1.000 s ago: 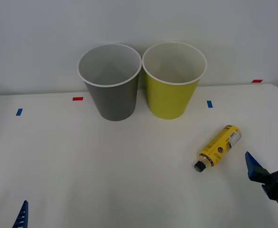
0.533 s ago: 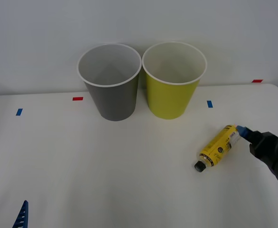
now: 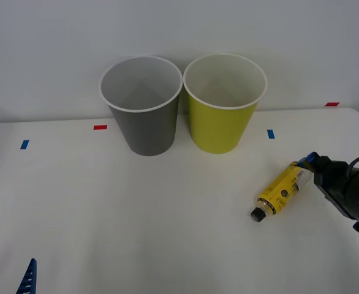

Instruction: Put cans in the gray bin and PET bottles in the light green bin.

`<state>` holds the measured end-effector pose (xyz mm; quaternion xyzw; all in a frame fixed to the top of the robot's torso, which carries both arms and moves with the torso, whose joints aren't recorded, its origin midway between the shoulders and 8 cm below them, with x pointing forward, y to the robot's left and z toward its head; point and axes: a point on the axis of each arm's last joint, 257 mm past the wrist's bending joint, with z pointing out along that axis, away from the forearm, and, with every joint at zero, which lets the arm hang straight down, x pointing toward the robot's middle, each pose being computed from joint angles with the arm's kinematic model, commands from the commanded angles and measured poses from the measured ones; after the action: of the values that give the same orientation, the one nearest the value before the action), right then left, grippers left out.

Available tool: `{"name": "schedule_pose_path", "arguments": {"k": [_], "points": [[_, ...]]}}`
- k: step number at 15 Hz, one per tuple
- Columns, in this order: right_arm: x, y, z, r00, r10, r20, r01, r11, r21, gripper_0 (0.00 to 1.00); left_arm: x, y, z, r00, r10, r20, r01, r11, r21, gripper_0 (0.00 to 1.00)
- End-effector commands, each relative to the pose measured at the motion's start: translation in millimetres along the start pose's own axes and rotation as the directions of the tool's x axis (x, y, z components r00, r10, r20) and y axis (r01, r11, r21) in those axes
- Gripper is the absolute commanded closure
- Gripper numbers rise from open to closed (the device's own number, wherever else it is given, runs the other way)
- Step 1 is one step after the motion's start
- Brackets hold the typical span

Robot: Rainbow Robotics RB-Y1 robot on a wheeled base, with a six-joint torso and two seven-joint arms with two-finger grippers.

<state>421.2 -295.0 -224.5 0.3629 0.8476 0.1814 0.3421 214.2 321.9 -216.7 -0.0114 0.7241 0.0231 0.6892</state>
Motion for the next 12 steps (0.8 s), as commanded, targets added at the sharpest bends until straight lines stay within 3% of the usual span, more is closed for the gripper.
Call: {"name": "schedule_pose_path", "arguments": {"k": [1,2,5,8,10,12], "points": [[-2,0.8,16,0.997,-0.020,-0.074,0.023,0.9990,0.038,0.00,0,0.0,0,1.0000,0.000,0.000,0.000,1.0000,0.000,0.00],[-2,-1.6,21,0.995,-0.010,-0.101,0.016,0.9982,0.057,0.00,0,0.0,0,1.0000,0.000,0.000,0.000,1.0000,0.000,0.00],[5,-2.7,31,0.979,-0.066,-0.193,0.091,0.9883,0.122,0.00,0,0.0,0,1.0000,0.000,0.000,0.000,1.0000,0.000,0.00],[15,5.6,43,0.956,-0.036,-0.292,0.089,0.9816,0.169,0.00,0,0.0,0,1.0000,0.000,0.000,0.000,1.0000,0.000,0.00],[14,8.9,53,0.951,-0.047,-0.307,0.112,0.9735,0.199,0.00,0,0.0,0,1.0000,0.000,0.000,0.000,1.0000,0.000,0.00],[1,11.3,59,0.947,0.004,-0.321,0.074,0.9707,0.229,0.00,0,0.0,0,1.0000,0.000,0.000,0.000,1.0000,0.000,0.00]]}}
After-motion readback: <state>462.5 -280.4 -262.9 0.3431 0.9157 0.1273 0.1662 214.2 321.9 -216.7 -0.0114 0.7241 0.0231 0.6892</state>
